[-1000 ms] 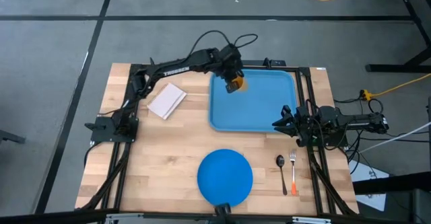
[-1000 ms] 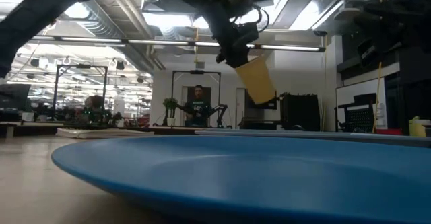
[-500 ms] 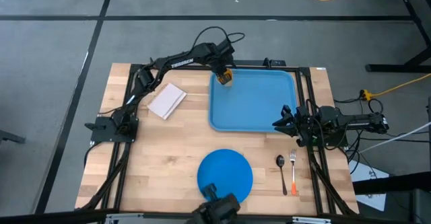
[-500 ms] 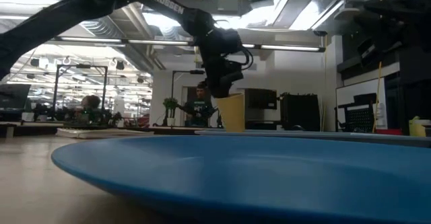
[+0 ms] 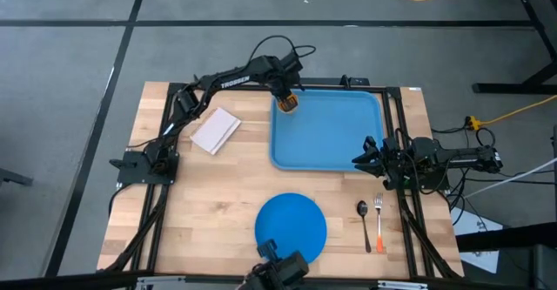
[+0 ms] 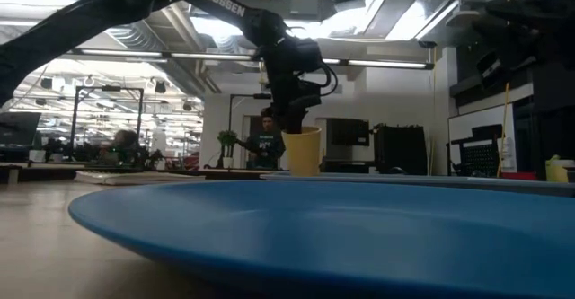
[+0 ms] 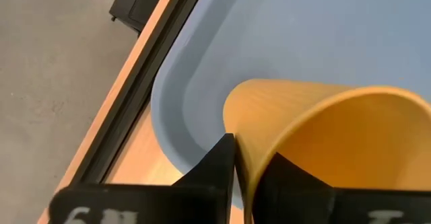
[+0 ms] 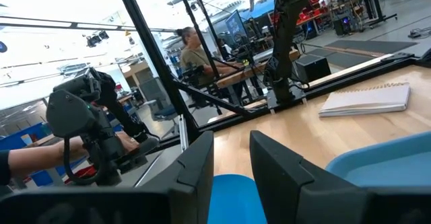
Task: Pick and place plate/cup/fork/spoon on tray
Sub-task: Put the yellow cup on the blue tray
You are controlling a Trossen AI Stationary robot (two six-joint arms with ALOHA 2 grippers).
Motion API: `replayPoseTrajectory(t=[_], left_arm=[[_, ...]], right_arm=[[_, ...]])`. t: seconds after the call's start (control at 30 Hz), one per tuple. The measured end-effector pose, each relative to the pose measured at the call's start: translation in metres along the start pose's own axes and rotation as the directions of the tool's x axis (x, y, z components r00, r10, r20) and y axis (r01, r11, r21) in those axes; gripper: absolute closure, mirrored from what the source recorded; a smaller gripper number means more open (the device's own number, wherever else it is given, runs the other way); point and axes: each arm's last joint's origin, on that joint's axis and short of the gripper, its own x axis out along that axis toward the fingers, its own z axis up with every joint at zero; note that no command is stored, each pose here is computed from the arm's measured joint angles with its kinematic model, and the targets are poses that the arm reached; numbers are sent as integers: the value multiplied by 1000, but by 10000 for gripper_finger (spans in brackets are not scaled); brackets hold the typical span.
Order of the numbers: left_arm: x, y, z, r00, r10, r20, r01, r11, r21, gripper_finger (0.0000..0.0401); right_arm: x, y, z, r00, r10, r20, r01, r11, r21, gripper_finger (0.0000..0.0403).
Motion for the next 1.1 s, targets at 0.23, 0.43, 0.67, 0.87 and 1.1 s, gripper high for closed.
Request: replayPoseTrajectory(t=[0.23,0.43,0.67,0.87,1.1], left_arm=[[0,1,0,1000,17,0,-17,1000,-1,369],[0,4,0,997,77,-2,-77,997,-4,360],[0,3,0,997,78,1,-78,997,-2,346],[0,3,1,997,78,5,-78,997,-3,349],[0,3,1,997,79,11,-79,997,-3,350]], right_arm=[[0,0,0,1000,-1,-2,1,1000,1,301],[0,0,0,1000,-1,-3,1,1000,1,301],[0,0,-1,1000,-3,-7,3,1000,1,301],[0,0,-1,1000,-3,-7,3,1000,1,301],[0,0,-1,1000,-2,-7,2,1000,1,301]])
